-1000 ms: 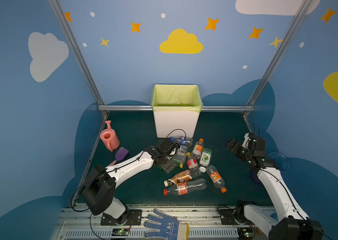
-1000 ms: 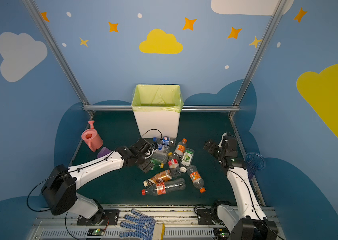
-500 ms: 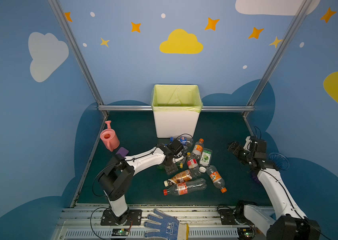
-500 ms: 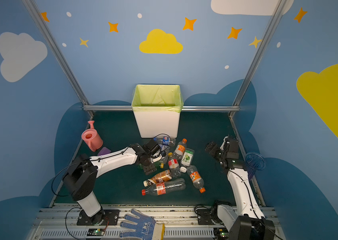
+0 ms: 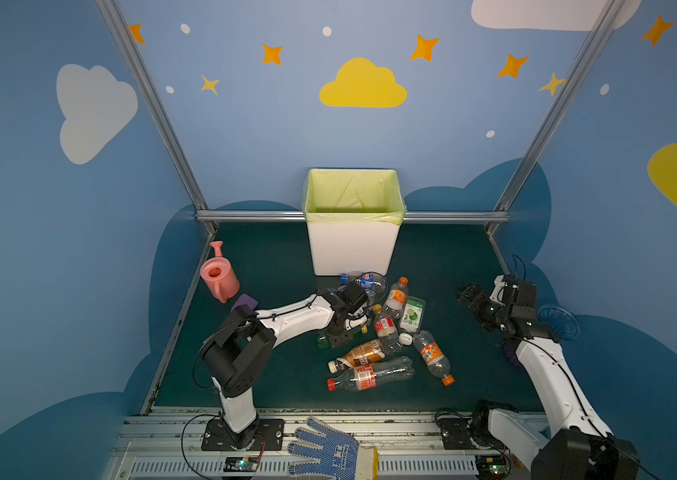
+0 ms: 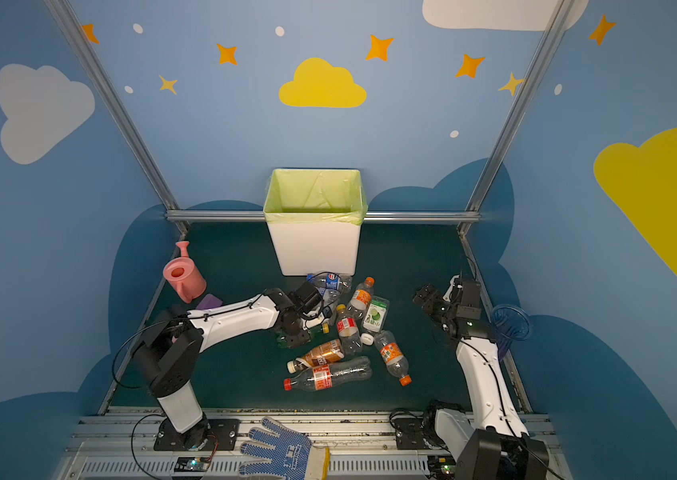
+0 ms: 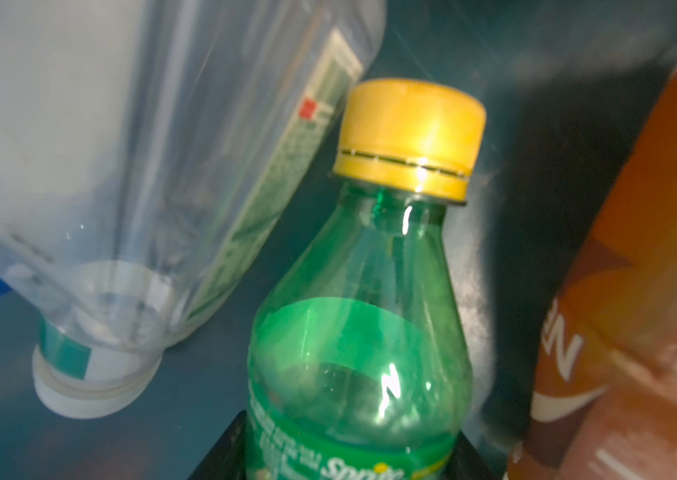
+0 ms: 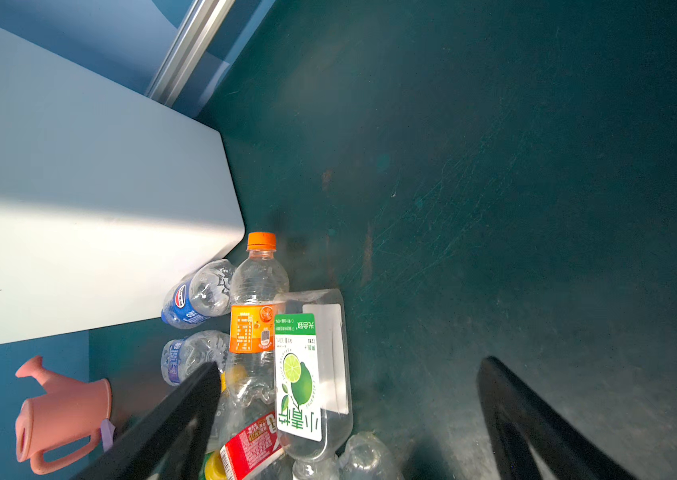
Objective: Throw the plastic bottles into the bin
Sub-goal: 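Grasp the yellow-cap green Sprite bottle with the left gripper while the right arm returns, then lift the Sprite bottle over the bin and open the left gripper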
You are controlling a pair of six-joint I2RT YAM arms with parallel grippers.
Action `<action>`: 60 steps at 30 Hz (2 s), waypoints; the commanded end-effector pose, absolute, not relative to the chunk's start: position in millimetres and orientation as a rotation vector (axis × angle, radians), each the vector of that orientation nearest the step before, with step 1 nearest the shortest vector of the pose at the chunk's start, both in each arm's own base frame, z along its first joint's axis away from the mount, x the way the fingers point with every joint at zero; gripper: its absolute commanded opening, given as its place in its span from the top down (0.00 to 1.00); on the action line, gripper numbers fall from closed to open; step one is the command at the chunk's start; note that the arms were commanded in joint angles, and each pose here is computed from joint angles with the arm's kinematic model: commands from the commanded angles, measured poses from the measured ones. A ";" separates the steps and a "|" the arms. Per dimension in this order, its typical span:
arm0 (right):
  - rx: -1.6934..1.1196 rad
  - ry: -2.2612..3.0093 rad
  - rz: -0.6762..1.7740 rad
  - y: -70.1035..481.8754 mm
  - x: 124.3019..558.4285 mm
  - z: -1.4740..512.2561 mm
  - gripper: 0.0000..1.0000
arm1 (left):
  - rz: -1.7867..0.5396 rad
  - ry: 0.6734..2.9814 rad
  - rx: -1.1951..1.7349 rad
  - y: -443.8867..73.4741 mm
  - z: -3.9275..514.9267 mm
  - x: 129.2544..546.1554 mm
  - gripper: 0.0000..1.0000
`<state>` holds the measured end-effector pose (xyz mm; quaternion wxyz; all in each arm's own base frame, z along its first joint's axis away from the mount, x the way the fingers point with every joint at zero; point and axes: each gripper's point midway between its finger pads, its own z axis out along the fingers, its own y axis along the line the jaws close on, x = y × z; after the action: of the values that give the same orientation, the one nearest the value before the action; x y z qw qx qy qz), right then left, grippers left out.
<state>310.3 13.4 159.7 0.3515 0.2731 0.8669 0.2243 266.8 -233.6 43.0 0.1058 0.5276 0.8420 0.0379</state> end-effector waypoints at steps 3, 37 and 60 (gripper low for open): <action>0.707 2.228 0.604 14.2 309.8 162.2 0.05 | 0.162 2.610 1.487 -201.4 43.2 250.5 0.44; 0.732 2.229 0.673 15.1 308.4 160.6 0.05 | 0.291 2.712 1.570 -179.4 33.5 245.1 0.26; 0.744 2.215 0.685 10.7 310.3 160.0 0.05 | -0.093 1.490 0.477 -162.2 498.5 336.2 0.59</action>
<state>307.9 10.7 156.0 0.3367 0.2918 0.8572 0.2583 334.2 -171.9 404.7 0.5896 0.2819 0.7569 -0.0067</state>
